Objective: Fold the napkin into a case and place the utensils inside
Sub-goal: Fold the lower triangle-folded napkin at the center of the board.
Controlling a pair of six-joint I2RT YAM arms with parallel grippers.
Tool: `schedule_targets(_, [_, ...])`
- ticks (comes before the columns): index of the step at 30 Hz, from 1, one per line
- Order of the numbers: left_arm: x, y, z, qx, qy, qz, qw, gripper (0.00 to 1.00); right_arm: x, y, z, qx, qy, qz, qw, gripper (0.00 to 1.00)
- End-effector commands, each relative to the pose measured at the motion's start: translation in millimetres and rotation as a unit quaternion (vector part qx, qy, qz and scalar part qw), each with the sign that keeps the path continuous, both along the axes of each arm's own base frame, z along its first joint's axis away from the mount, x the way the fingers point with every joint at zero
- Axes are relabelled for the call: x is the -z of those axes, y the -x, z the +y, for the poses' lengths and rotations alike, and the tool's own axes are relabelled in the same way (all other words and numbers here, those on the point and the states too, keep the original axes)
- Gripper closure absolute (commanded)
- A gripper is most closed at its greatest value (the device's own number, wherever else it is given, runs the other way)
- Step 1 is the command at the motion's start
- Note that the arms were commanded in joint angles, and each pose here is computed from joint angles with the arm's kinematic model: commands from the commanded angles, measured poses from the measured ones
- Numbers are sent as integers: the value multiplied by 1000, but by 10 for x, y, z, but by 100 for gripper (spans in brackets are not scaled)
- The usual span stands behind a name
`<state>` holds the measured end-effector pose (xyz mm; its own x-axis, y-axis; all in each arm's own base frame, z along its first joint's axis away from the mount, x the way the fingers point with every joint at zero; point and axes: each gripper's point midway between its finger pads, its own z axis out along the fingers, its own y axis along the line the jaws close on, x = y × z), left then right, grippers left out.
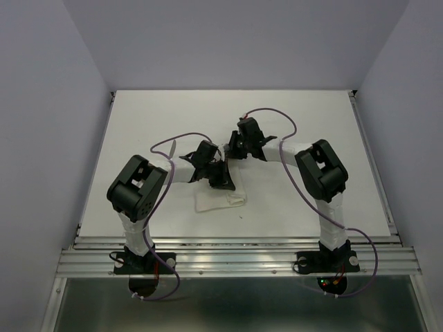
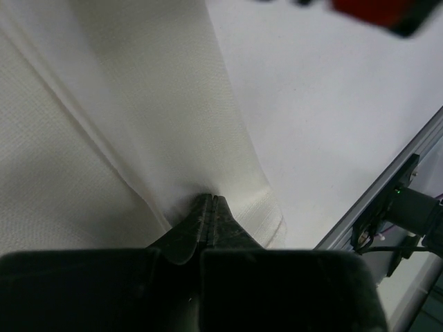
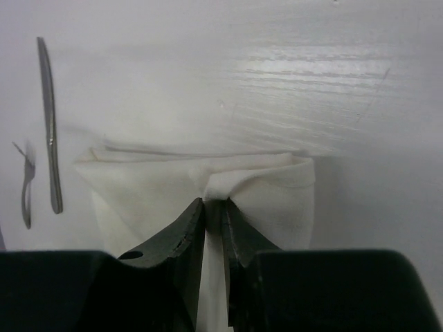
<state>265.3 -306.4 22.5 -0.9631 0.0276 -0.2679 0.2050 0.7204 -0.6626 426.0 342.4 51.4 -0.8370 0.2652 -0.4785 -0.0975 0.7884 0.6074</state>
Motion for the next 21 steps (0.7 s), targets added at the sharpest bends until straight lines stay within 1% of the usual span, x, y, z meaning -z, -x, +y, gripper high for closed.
schedule_targets(1, [-4,80,85,14,-27,-21,999,100,102,-66,14,22,20,-7,1000,79])
schedule_targets(3, [-30,82,87,12,-25,-24,999,100,140,-75,-3,28,23,-5,999,79])
schedule_targets(7, [-84,69,101,2,-21,-35,999,100,300,-62,-79,39,53,17,998,80])
schedule_targets(9, [-171,24,108,-7,-14,-54,998,100,369,-74,-167,55,75,21,995,80])
schedule_targets(13, [-439,2,120,-19,17,-91,995,100,424,-84,-255,66,98,20,993,79])
schedule_targets(14, [-613,-59,134,-28,35,-115,992,97,428,-83,-269,67,101,20,992,79])
schedule_targets(15, [-639,-52,174,-34,38,-120,991,93,437,-74,-280,67,103,20,992,79])
schedule_targets(16, [-684,-80,208,-42,41,-128,990,84,433,-74,-280,67,103,20,992,79])
schedule_targets(18, [-832,-173,314,-59,50,-149,986,72,423,-61,-289,66,104,20,992,79])
schedule_targets(21, [-923,-350,442,-83,48,-163,982,60,403,-66,-280,65,103,19,992,79])
